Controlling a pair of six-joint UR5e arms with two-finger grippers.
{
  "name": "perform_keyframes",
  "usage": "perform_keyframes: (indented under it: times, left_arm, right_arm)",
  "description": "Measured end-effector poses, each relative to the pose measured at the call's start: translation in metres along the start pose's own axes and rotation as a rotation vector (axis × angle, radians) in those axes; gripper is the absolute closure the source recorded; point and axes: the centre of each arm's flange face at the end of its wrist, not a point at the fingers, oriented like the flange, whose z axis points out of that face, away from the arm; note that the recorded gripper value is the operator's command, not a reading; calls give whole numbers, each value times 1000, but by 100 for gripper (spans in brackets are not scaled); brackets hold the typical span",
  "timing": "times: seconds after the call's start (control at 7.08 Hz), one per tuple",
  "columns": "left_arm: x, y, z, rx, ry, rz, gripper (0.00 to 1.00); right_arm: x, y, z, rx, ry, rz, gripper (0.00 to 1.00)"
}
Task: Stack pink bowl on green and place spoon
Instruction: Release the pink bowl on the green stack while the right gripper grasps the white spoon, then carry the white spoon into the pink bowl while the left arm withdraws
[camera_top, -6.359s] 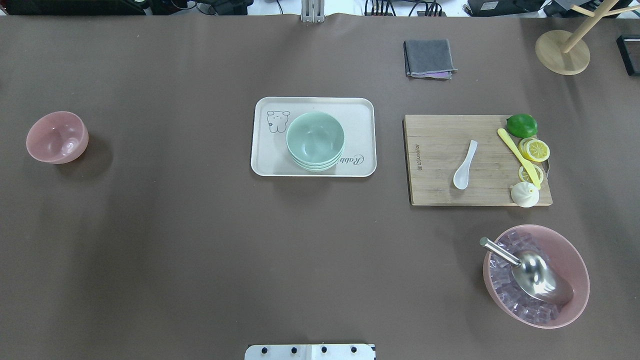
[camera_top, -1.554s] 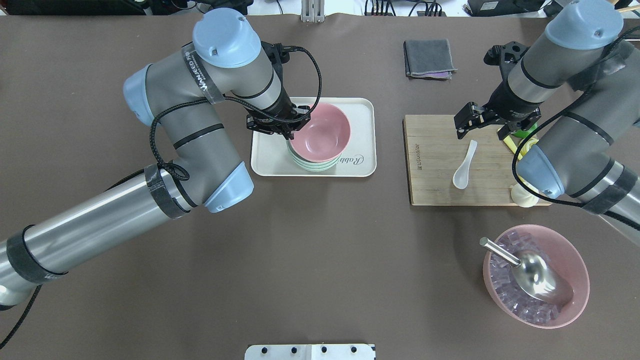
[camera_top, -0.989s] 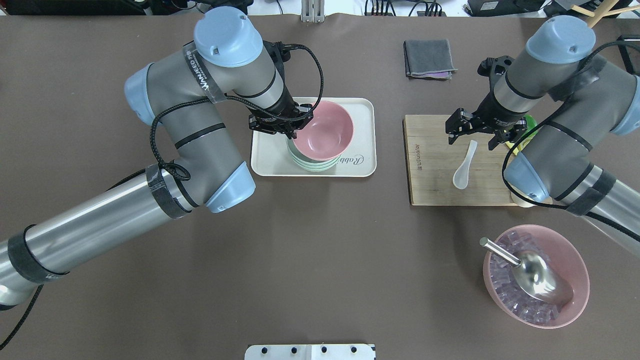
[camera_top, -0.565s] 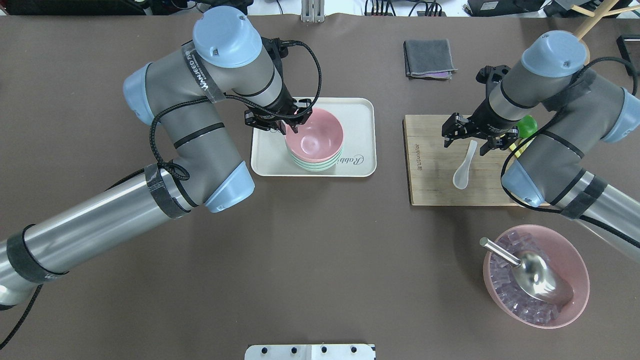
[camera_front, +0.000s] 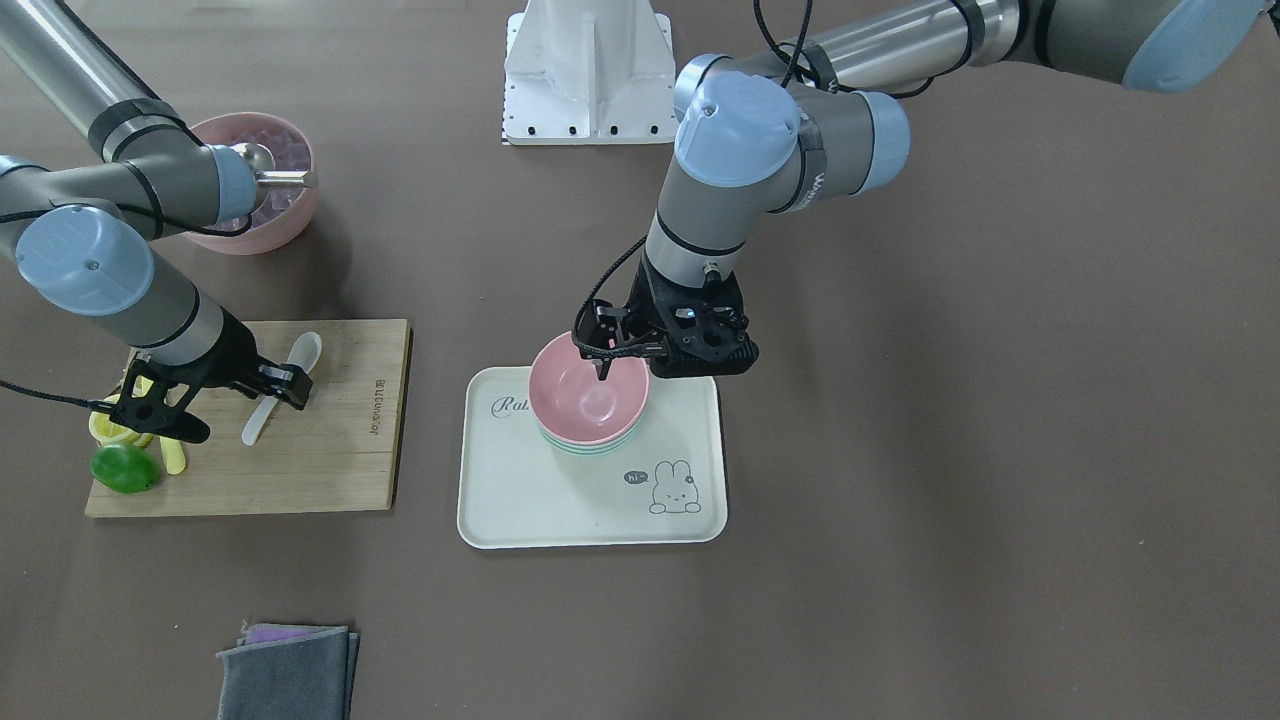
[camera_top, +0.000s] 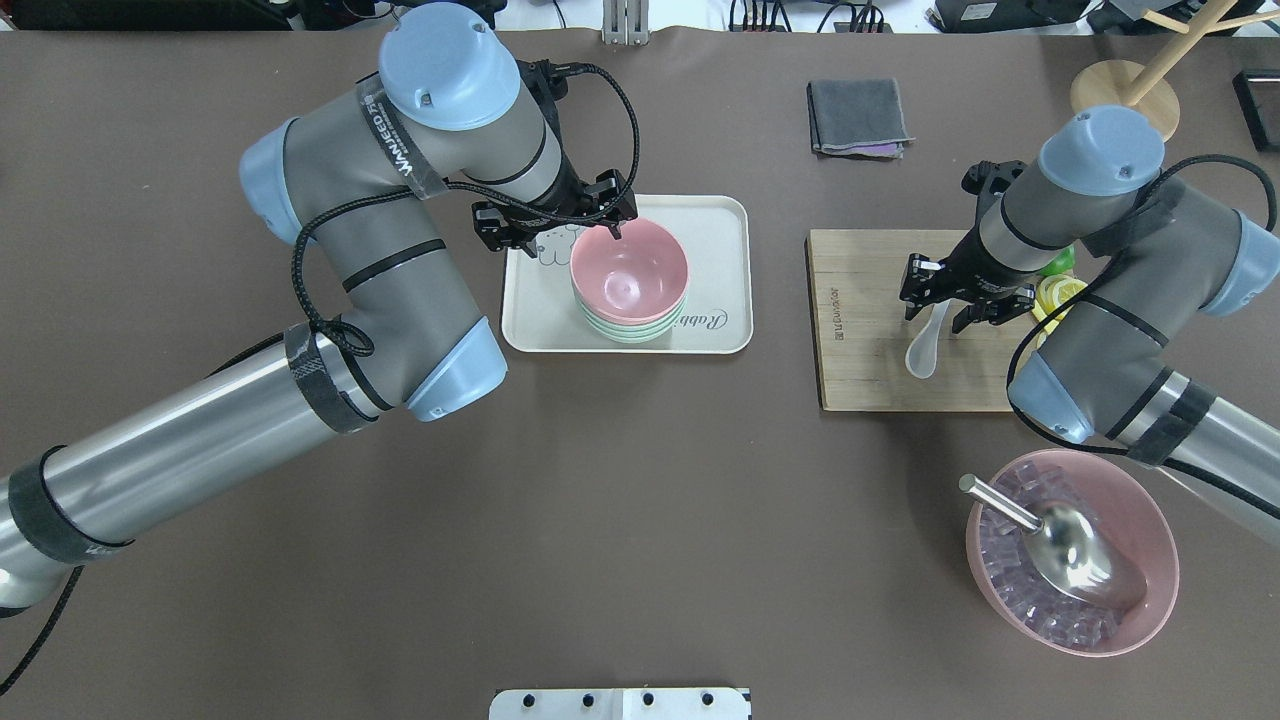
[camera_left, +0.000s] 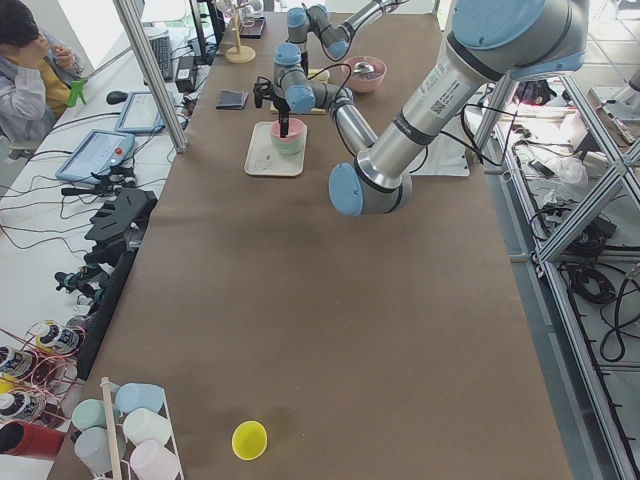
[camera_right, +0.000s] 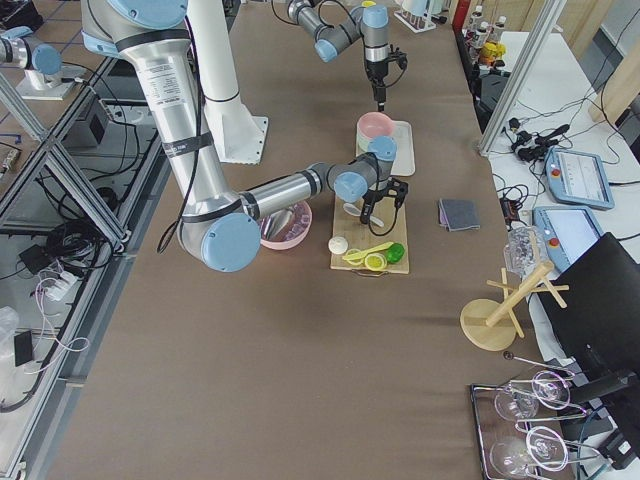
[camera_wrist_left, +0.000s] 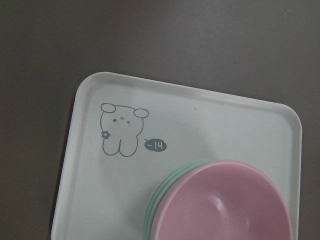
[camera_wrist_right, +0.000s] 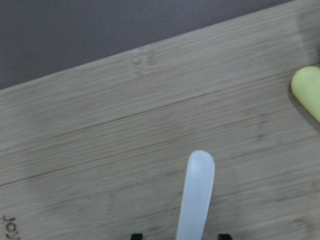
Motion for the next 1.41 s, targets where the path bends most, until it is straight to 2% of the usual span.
perform_keyframes:
  times: [0.28, 0.42, 0.71, 0.85, 1.13, 1.41]
  left_arm:
    - [0, -1, -2, 3, 5, -8, 3]
    - [0, -2, -3, 6, 10, -7, 7]
    - [-20, -29, -23, 3, 28, -14, 7]
    - [-53, -40, -36, -19, 35, 20, 7]
    - [-153, -62, -68, -44, 33, 130, 7]
    - [-213, -82, -90, -64, 33, 175, 6]
  right_arm:
    - [0, 1, -1, 1, -2, -3, 100]
    - [0, 2, -2, 0, -3, -6, 100]
    - [-27, 6, -21, 7, -36, -23, 100]
    - [-76, 3, -44, 18, -72, -14, 100]
    - [-208, -6, -95, 31, -159, 95, 100]
    - [-293, 8, -119, 33, -205, 168, 100]
